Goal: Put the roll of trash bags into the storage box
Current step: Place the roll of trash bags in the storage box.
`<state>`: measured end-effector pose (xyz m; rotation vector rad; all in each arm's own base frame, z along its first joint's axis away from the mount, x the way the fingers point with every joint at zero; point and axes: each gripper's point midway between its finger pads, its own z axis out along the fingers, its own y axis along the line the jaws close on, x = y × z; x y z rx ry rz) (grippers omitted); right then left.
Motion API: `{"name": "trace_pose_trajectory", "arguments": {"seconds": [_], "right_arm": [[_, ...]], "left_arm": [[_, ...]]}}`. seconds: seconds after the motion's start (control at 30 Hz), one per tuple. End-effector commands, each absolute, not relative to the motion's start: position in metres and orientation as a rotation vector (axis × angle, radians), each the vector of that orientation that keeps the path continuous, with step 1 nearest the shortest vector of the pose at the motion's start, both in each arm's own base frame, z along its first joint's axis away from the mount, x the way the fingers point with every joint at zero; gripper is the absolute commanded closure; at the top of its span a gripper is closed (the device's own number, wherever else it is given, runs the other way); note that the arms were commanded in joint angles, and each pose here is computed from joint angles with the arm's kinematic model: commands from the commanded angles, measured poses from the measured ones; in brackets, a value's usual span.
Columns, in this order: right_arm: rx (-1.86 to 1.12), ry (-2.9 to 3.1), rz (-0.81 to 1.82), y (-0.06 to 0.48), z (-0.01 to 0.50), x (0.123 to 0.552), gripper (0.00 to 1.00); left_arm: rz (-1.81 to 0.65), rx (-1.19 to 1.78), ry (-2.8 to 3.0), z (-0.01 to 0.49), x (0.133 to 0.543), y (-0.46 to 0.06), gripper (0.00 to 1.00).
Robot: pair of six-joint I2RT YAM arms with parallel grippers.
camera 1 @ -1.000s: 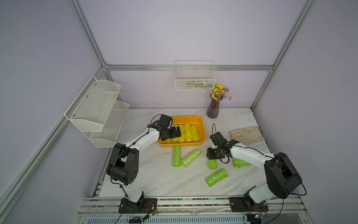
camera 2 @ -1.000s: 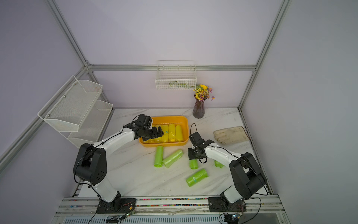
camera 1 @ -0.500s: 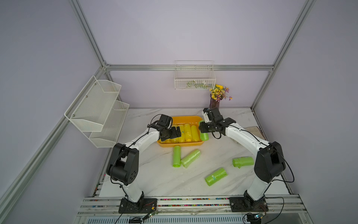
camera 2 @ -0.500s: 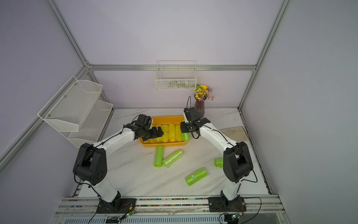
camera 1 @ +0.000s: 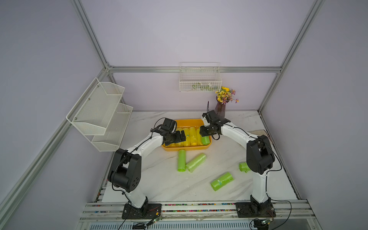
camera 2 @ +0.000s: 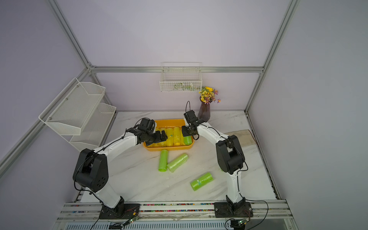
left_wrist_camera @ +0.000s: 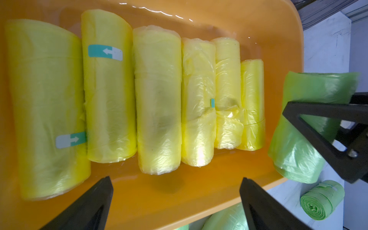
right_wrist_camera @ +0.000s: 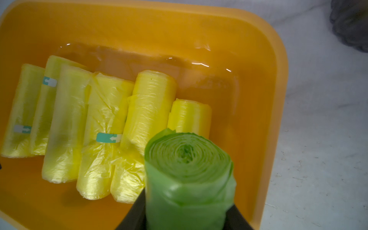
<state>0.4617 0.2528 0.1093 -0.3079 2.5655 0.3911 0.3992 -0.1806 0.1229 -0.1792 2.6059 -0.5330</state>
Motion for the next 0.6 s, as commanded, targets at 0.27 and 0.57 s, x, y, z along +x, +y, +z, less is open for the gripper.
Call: {"name": "trace_pose_trajectory", "arguments": {"seconds": [0.27, 0.57], "right_arm": [[-0.311, 2.580, 0.257, 0.241, 0.095, 0.477, 0.53], [-0.305, 2.594, 0.211, 0.237, 0.090, 0.480, 0.41]], "left_arm": [[-0.592, -0.172, 2.547, 0.143, 0.402, -0.186, 0.00], [-0.601, -0.174, 2.544, 0.144, 0.404, -0.187, 0.00]]}}
